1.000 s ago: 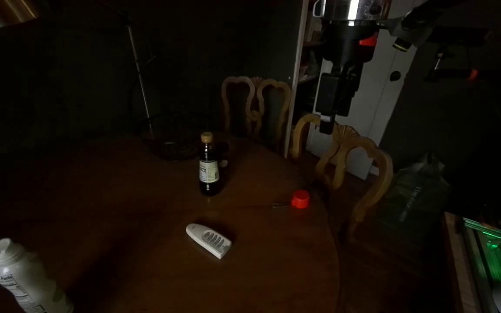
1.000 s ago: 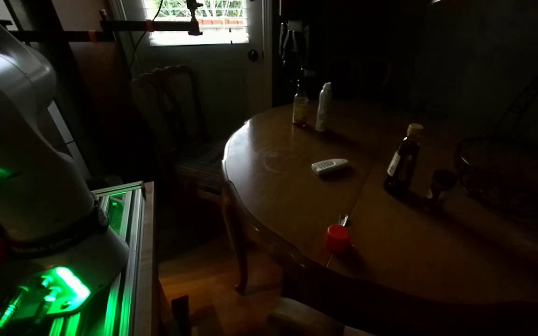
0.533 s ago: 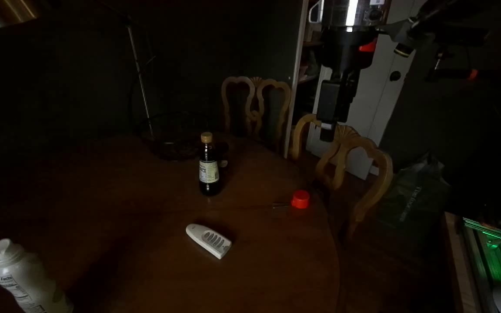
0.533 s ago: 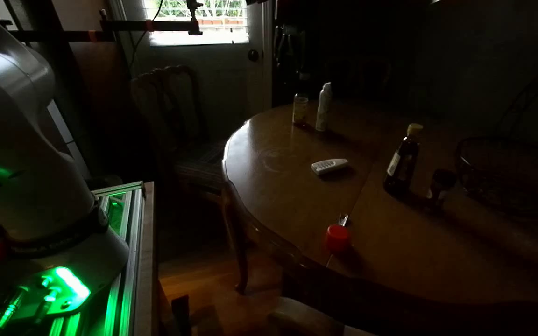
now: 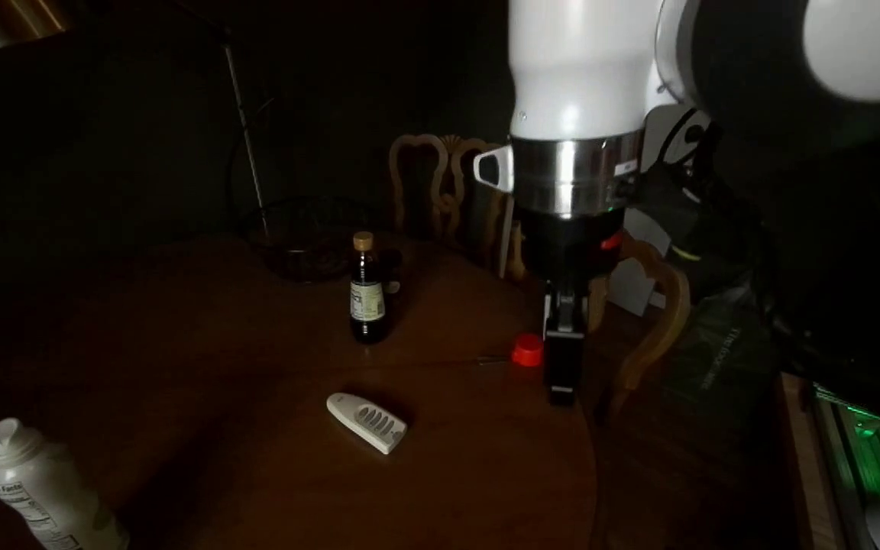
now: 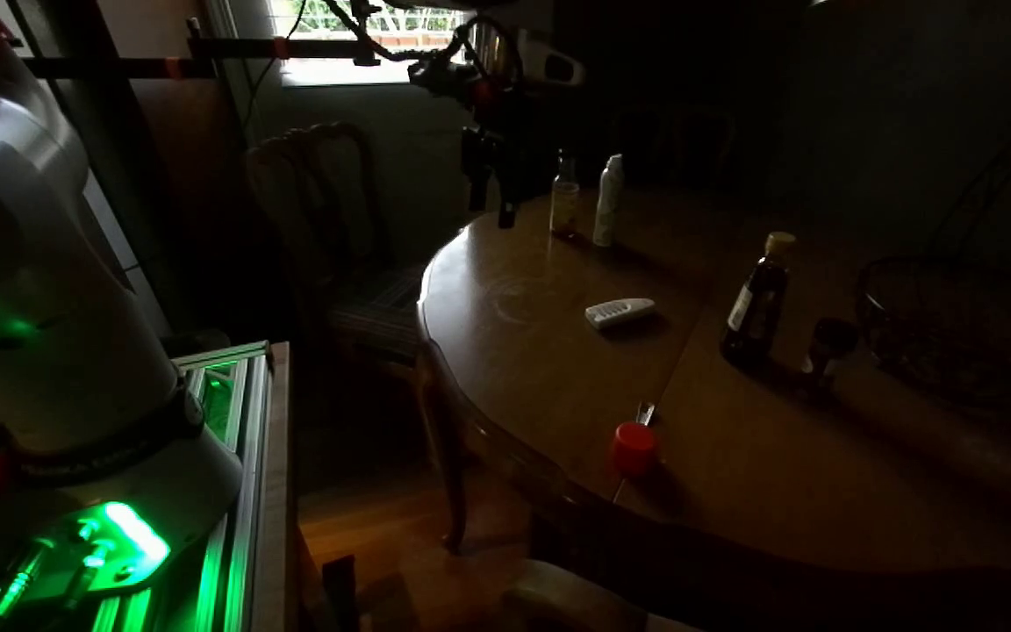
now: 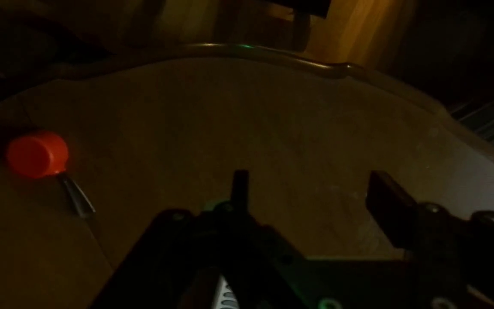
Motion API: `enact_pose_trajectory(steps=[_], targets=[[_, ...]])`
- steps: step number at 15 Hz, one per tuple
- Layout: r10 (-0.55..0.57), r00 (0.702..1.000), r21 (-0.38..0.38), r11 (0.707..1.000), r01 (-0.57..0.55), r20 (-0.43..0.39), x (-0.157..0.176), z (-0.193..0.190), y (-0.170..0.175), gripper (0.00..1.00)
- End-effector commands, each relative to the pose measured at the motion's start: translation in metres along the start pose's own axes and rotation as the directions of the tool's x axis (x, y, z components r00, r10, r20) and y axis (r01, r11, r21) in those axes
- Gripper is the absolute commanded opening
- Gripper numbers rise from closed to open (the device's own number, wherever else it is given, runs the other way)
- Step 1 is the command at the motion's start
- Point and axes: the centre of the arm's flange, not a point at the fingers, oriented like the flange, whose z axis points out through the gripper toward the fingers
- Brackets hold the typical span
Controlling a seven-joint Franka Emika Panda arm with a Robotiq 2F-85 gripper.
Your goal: Press the bottom button of the white remote
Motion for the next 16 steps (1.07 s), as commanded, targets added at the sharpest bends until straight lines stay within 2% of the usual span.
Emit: enact_pose_trajectory(steps=[1,5,7,13,15,16], targets=[[-0.05,0.999,0.025,0.998,0.049,0.013,0.045,0.035,-0.003,0.42],[-0.063,0.997,0.043,0.997,0.062,0.032,0.087,0.058,0.002,0.11],[-0.052,0.998,0.04,0.998,0.051,0.028,0.11,0.065,0.006,0.01],[-0.019,0.999,0.041,0.999,0.018,0.03,0.169,0.079,0.02,0.0],[0.001,0.999,0.072,0.997,-0.005,0.053,0.181,0.084,0.028,0.0],[-0.02,1.0,0.056,0.998,0.019,0.017,0.156,0.079,0.023,0.01]])
